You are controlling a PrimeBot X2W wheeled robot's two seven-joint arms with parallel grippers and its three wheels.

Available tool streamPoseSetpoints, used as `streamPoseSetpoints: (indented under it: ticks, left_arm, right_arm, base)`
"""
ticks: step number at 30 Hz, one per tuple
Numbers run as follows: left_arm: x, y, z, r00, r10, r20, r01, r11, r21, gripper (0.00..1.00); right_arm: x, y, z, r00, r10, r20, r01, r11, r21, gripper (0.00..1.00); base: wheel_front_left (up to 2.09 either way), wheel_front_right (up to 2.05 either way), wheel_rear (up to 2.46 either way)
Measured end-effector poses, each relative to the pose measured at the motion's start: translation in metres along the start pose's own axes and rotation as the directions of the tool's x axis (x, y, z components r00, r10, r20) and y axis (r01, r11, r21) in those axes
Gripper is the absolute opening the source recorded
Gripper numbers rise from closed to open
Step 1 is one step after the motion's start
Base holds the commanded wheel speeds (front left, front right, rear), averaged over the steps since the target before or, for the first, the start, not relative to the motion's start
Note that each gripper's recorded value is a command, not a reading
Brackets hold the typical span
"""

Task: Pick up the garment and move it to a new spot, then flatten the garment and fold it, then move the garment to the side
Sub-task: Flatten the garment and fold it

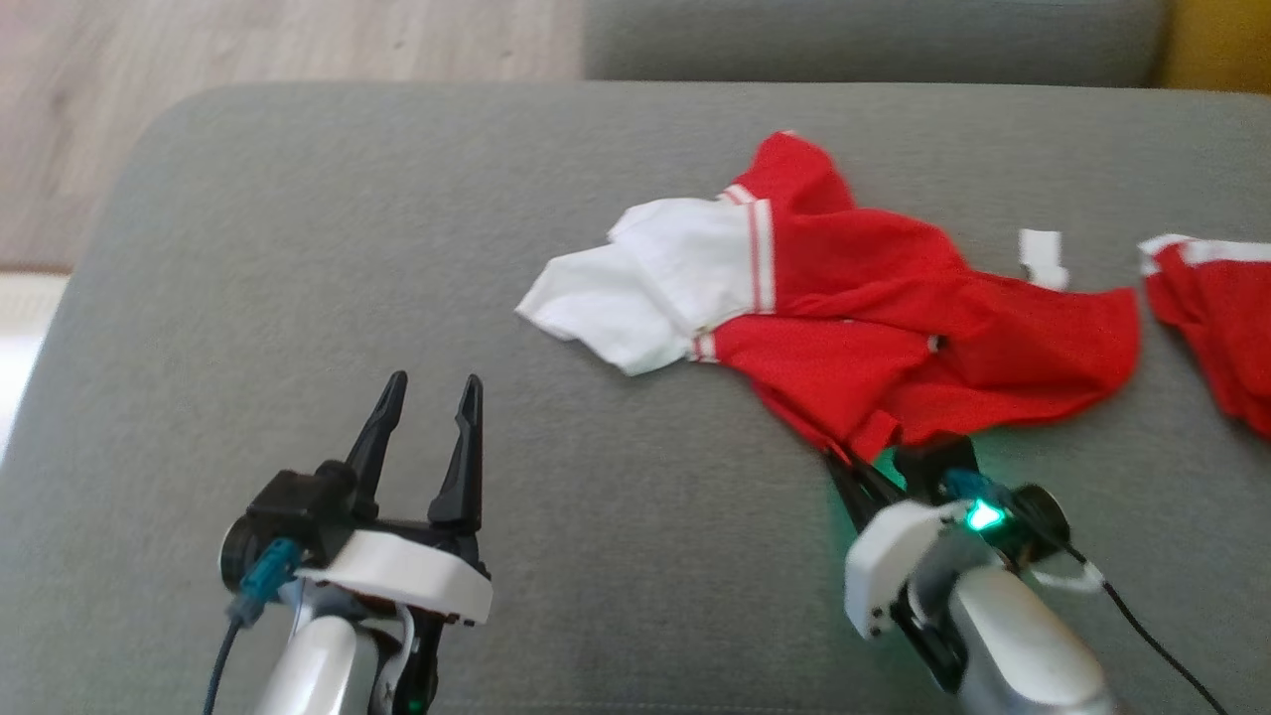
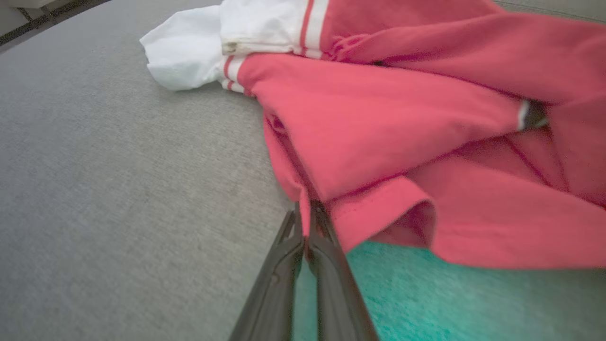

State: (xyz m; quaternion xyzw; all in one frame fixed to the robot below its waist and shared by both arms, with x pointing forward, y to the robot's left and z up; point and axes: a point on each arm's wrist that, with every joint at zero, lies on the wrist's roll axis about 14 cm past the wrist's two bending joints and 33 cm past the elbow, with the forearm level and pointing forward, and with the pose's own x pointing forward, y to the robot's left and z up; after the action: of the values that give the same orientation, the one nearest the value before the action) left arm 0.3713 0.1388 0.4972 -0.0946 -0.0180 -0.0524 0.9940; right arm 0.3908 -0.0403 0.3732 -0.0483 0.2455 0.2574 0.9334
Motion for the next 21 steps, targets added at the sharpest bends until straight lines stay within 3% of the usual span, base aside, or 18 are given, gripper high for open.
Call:
streamPoseSetpoints:
  ticks: [6, 12, 20, 21]
  left_arm:
    - [0.007, -0.023, 0.004, 0.997, -0.069, 0.016, 0.069, 0.998, -0.014, 1.0]
    - [0.006, -0.045, 0.004, 0.992, -0.126, 0.015, 0.127, 0.992, -0.028, 1.0]
    - [0.005, -0.053, 0.009, 0.989, -0.146, 0.032, 0.147, 0.989, -0.03, 1.0]
    - [0.005, -0.053, 0.009, 0.989, -0.145, 0.032, 0.145, 0.989, -0.029, 1.0]
  right_arm:
    - [-0.048, -0.048, -0.034, 0.988, -0.148, -0.039, 0.149, 0.988, 0.028, 0.0]
    - [-0.111, -0.106, -0.063, 0.942, -0.321, -0.099, 0.326, 0.945, 0.036, 0.0]
    - [-0.152, -0.125, -0.077, 0.9, -0.413, -0.137, 0.426, 0.901, 0.081, 0.0]
    - [-0.152, -0.124, -0.073, 0.9, -0.418, -0.123, 0.429, 0.899, 0.086, 0.38]
  base:
    - [0.0, 0.0, 0.0]
    - [0.0, 0.0, 0.0]
    - [0.0, 0.0, 0.0]
    - [0.0, 0.0, 0.0]
